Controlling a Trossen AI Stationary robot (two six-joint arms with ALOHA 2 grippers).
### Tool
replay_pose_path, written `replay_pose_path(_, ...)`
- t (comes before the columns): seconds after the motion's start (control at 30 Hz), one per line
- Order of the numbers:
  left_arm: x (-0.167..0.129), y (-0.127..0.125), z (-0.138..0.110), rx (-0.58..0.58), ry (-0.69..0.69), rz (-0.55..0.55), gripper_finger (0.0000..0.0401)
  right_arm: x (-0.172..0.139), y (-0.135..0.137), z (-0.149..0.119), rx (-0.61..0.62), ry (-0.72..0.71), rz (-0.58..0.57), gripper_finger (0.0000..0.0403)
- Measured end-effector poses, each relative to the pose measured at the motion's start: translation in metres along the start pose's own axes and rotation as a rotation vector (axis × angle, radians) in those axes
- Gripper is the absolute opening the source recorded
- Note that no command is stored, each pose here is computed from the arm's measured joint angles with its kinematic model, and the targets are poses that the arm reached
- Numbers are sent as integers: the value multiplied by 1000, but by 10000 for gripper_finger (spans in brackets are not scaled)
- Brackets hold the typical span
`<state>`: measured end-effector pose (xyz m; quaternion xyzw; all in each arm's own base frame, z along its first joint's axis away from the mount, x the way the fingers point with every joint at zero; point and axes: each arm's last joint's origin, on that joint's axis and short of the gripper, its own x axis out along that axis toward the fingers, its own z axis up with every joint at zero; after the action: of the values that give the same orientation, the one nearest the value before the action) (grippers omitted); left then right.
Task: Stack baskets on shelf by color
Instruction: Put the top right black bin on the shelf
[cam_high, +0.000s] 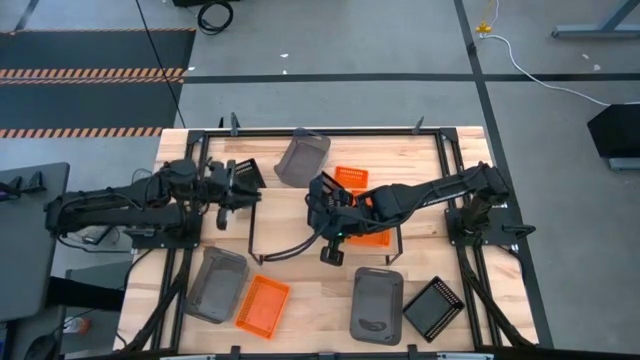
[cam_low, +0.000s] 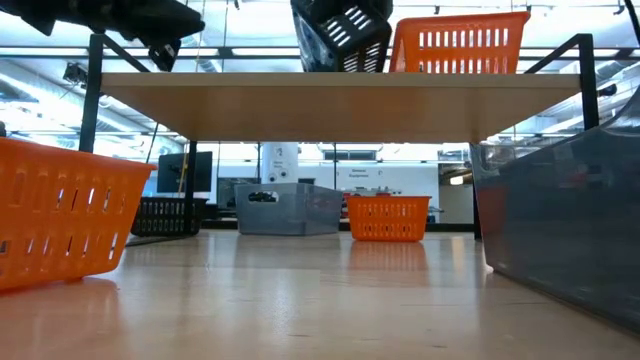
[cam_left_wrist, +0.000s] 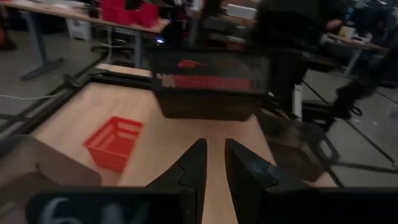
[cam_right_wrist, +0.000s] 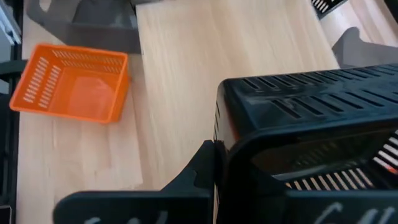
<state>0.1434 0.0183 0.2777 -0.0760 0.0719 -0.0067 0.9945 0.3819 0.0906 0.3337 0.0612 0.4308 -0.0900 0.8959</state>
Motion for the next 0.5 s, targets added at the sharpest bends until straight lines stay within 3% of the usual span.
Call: replay_pose_path(0.5,2,-19,-1,78,-20,39,61,-2,-3,-9,-8,100,1,37)
